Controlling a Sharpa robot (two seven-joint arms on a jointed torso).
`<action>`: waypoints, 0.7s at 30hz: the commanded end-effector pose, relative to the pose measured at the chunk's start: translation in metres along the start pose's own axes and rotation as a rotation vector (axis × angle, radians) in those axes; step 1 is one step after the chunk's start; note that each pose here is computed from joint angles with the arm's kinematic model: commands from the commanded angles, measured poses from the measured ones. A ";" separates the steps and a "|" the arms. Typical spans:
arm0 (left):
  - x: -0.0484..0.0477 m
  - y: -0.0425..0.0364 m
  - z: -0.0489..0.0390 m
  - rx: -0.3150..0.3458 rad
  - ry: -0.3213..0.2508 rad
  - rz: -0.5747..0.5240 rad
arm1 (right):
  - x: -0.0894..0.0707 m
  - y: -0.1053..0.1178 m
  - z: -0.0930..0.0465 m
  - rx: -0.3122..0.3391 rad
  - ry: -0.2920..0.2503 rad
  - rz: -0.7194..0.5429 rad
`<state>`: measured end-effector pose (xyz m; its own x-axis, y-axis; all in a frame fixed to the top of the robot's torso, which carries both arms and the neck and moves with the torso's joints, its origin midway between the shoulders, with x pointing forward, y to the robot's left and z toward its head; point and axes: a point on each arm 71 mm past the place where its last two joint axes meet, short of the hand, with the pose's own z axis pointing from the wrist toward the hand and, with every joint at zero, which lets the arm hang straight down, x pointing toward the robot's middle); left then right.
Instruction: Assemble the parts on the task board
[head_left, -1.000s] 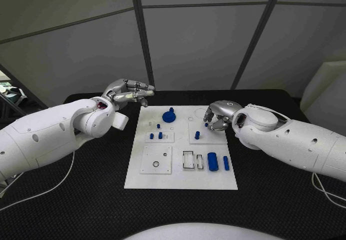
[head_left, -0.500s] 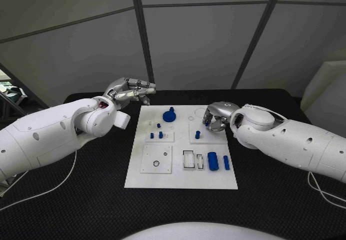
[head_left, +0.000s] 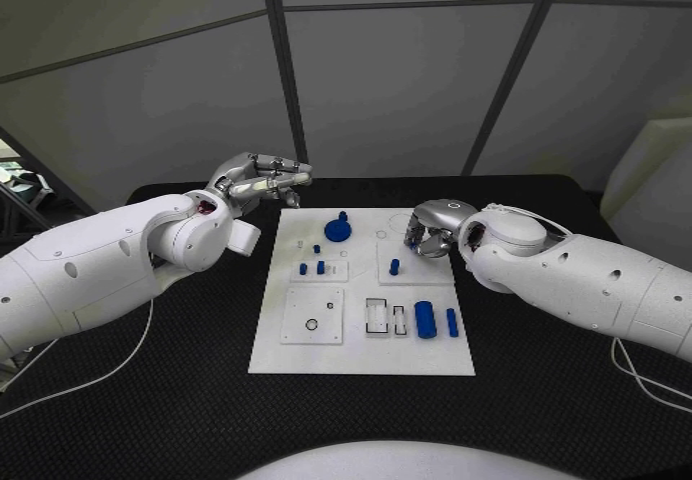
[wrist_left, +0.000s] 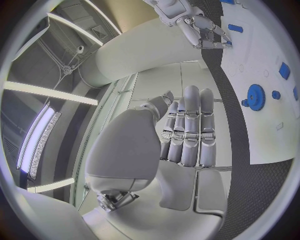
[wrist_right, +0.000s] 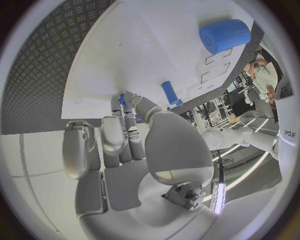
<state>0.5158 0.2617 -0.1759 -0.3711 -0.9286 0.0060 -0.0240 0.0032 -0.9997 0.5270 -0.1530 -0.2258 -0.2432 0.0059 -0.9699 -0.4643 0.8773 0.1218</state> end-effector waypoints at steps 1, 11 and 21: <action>0.0010 -0.0015 0.0005 0.011 0.011 -0.013 | 0.005 -0.002 0.000 0.022 0.015 -0.014; -0.0012 -0.0010 -0.0002 0.006 0.010 -0.012 | -0.004 -0.003 -0.007 0.009 -0.093 -0.003; -0.0042 -0.0003 -0.0011 0.001 0.008 -0.011 | -0.015 -0.003 -0.025 -0.013 -0.191 0.043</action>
<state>0.5163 0.2666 -0.1768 -0.3680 -0.9298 0.0063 -0.0289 0.0047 -0.9996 0.5113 -0.1680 -0.2141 -0.1502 0.0815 -0.9853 -0.4710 0.8704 0.1438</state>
